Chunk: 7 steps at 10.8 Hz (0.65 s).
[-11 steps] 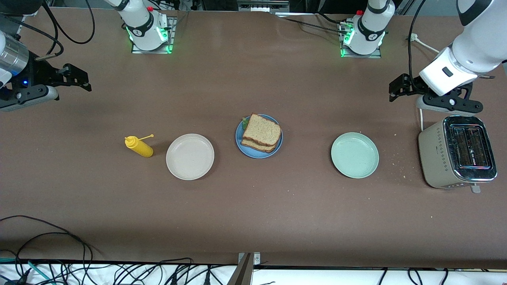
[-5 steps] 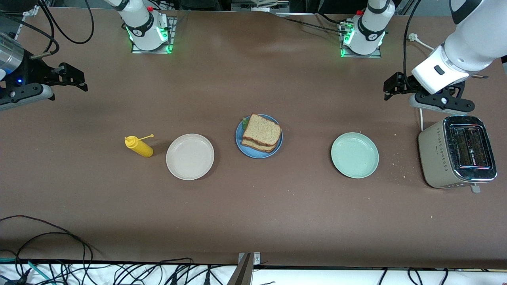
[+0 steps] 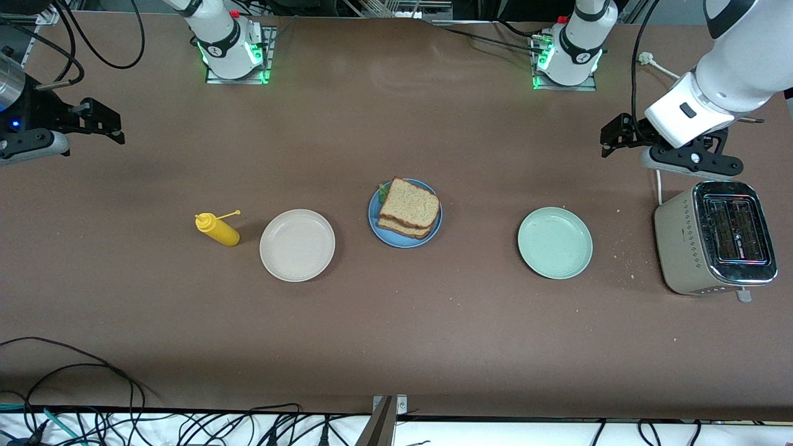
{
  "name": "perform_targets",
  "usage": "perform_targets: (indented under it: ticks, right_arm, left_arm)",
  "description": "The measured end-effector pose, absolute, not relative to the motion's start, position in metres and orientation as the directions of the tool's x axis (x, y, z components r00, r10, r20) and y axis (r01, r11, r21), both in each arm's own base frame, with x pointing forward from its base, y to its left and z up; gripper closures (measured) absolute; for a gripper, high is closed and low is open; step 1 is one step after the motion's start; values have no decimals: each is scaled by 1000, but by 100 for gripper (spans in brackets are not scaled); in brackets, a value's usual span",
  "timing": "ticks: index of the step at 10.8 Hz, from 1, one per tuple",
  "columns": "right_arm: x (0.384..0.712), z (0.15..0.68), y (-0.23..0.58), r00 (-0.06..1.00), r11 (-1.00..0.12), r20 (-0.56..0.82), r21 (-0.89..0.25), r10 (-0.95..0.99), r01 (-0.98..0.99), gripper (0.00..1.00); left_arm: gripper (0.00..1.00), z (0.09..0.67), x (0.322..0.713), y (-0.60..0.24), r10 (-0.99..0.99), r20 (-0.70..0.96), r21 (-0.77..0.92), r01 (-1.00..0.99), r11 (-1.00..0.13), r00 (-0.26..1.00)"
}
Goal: Make sandwich in blue plate with both arms
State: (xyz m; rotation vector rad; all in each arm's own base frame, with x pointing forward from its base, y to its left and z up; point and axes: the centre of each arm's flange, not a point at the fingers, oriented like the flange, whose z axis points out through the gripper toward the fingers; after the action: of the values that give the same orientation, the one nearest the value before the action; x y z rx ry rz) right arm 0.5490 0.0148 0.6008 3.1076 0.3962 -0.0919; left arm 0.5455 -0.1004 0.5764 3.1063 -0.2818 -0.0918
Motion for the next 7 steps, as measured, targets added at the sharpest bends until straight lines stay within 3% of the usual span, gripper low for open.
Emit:
perform_targets:
  ticks: [7]
  right_arm:
    - [550, 602, 15, 972, -973, -57, 4, 230, 230, 0]
  left_arm:
    - [0, 576, 545, -101, -182, -60, 26, -181, -983, 981]
